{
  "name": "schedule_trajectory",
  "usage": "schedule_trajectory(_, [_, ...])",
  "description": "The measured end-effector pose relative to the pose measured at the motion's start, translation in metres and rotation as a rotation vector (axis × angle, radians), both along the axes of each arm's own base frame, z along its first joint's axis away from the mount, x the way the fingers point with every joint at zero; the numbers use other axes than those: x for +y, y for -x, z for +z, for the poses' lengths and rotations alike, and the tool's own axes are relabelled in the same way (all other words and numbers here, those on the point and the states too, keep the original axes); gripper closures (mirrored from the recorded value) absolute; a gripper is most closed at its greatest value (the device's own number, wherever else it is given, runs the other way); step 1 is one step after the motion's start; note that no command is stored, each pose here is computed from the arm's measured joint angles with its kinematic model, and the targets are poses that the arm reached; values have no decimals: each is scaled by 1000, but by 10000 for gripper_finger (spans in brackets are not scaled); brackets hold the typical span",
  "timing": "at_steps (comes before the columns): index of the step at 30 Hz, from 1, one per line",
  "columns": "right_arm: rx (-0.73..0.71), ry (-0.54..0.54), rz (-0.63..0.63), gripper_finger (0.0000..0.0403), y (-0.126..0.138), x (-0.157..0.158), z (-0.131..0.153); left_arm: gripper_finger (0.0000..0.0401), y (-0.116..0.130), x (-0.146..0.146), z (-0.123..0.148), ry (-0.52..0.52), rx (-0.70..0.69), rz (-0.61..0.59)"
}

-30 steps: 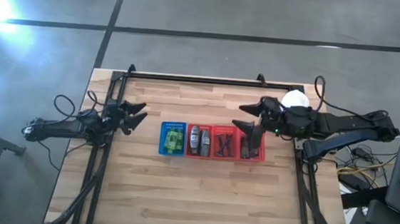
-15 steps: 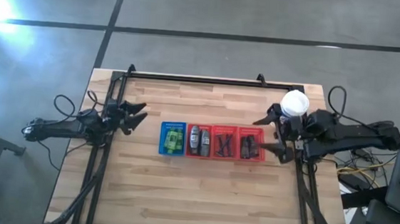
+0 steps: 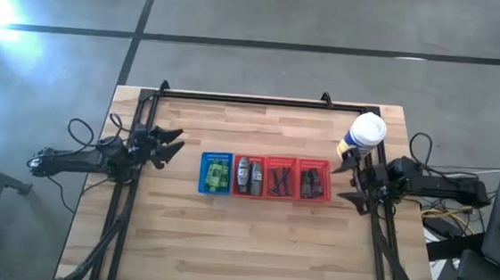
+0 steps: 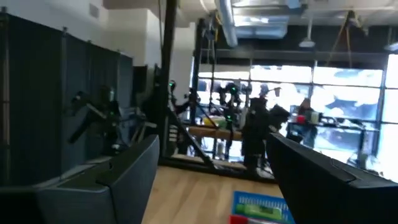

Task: Pick & Place Travel size toiletries
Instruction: Return to Home Position

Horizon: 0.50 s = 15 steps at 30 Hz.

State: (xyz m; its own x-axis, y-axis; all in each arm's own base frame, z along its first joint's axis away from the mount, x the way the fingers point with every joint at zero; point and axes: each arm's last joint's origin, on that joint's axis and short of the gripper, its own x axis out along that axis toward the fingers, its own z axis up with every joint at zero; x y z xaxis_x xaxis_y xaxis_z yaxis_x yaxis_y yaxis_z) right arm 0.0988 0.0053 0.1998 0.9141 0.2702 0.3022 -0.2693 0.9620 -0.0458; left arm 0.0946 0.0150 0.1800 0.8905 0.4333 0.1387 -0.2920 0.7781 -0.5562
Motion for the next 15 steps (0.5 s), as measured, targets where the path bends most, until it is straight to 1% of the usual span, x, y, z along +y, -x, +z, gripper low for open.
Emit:
schedule_trajectory(5, [72,5,16,126,6,0,-11,18,0,0,-1,0,6,0])
schedule_trajectory(15, [196,-3,5,153,0,0,-21,18,-1,0,-2,1,27,0])
